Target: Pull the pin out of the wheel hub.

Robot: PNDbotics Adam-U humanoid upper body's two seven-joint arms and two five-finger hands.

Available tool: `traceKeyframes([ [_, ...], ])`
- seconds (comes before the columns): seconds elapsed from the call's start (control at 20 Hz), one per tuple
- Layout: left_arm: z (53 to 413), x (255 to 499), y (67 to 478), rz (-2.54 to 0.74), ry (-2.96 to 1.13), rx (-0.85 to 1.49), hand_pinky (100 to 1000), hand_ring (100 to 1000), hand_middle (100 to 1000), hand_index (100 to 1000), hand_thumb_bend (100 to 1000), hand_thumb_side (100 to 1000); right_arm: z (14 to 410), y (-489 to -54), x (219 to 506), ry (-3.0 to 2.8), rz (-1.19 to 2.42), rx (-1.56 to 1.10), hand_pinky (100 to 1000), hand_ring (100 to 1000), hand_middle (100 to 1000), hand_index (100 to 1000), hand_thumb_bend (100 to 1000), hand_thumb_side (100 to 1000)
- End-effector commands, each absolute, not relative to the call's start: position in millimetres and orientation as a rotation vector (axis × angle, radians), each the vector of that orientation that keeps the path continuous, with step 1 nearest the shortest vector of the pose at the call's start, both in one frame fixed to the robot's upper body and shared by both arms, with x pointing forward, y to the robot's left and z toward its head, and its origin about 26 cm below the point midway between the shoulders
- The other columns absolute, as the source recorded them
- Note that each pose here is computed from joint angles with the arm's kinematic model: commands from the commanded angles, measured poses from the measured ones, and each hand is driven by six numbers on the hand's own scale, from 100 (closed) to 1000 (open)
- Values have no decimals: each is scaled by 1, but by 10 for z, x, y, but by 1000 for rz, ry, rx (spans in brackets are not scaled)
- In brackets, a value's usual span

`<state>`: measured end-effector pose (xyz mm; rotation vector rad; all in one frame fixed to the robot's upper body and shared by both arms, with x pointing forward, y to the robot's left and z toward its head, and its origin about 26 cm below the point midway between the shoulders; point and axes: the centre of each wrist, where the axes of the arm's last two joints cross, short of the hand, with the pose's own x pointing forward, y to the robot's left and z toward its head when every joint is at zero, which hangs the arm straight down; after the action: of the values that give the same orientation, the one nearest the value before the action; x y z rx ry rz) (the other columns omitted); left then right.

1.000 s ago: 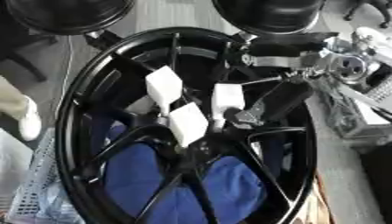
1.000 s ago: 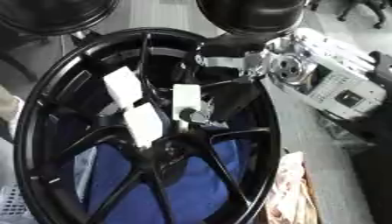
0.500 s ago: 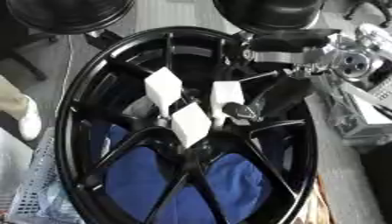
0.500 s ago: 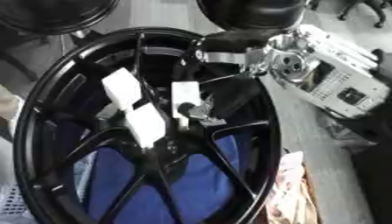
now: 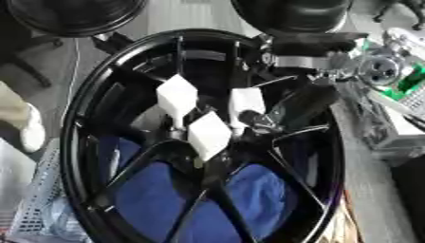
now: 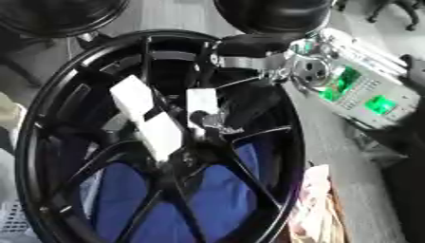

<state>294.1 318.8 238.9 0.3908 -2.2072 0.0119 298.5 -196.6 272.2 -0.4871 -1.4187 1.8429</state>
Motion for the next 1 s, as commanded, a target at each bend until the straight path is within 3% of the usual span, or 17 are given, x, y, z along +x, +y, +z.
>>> traceKeyframes([
  [0.05,2479,2908,3201,1,-2240,405,769,759,782,736,235,859,2769,-1979,2965,-1404,1853,-505,835,860,701,838,285,540],
  [0.45,2470,2907,3203,-3,-2237,404,770,760,783,736,232,862,2763,-1969,2964,-1392,1852,-501,835,859,691,834,293,516],
  [0.65,2467,2907,3203,-5,-2236,404,770,761,783,736,232,862,2764,-1985,2966,-1383,1840,-519,832,854,644,814,306,462],
  [1.0,2462,2908,3197,-6,-2234,399,771,762,783,735,232,863,2768,-1972,2966,-1393,1821,-519,825,833,564,746,253,374],
])
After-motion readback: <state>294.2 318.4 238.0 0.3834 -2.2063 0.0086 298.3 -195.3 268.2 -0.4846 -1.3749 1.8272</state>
